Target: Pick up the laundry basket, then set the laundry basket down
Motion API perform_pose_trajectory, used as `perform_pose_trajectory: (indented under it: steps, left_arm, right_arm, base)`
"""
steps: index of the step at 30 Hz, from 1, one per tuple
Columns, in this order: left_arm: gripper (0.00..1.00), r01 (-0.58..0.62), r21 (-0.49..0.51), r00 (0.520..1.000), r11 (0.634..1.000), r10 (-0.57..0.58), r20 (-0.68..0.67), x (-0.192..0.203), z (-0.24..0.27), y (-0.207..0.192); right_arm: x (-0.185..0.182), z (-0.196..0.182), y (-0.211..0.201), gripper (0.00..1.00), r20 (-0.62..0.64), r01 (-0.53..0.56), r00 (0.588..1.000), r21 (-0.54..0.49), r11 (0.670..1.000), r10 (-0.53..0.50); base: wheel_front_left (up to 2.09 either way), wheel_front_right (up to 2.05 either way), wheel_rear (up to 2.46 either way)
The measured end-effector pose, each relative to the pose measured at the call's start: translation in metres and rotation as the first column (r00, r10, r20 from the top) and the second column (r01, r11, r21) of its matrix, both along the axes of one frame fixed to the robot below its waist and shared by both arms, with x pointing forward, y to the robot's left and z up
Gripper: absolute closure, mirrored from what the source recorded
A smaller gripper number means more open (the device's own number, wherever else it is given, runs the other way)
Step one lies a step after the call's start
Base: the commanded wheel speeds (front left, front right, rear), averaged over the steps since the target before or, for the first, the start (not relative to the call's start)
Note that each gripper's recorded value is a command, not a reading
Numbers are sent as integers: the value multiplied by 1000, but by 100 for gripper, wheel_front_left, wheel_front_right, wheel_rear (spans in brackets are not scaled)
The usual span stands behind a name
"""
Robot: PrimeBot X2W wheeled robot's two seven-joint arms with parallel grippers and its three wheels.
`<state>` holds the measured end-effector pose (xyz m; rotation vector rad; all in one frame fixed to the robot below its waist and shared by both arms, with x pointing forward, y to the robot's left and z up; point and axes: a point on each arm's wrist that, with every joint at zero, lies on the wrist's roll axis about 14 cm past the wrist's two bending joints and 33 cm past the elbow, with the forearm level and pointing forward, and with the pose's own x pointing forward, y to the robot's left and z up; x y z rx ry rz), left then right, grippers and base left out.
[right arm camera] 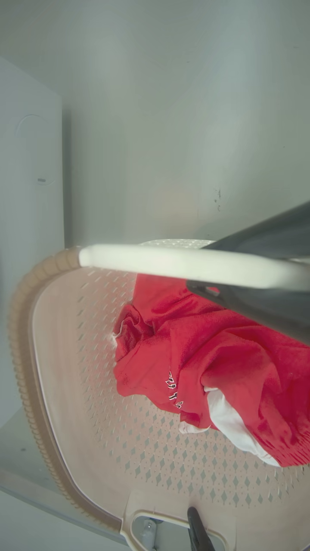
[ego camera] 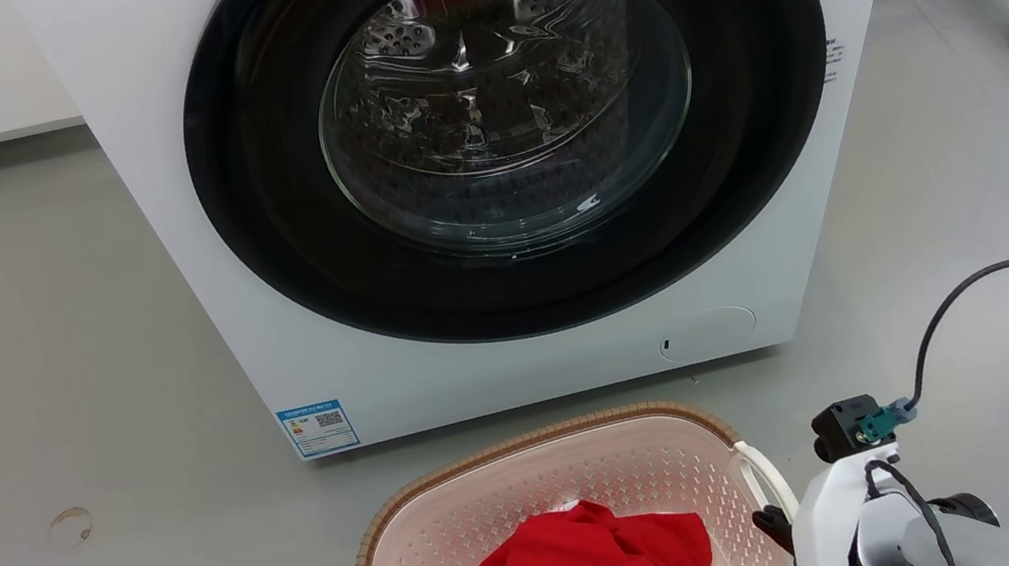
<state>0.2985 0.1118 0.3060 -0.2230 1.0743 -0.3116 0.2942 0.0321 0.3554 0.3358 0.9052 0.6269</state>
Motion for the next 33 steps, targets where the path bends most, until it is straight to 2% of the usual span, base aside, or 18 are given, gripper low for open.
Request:
perform_pose_trajectory:
  steps: [33]
  left_arm:
    - [100, 26, 6, 999, 1000, -26, -24, 8, -12, -5]
  right_arm:
    - [3, -18, -6, 100, -52, 24, 998, -5, 1000, -24]
  base:
    - [0, 0, 0]
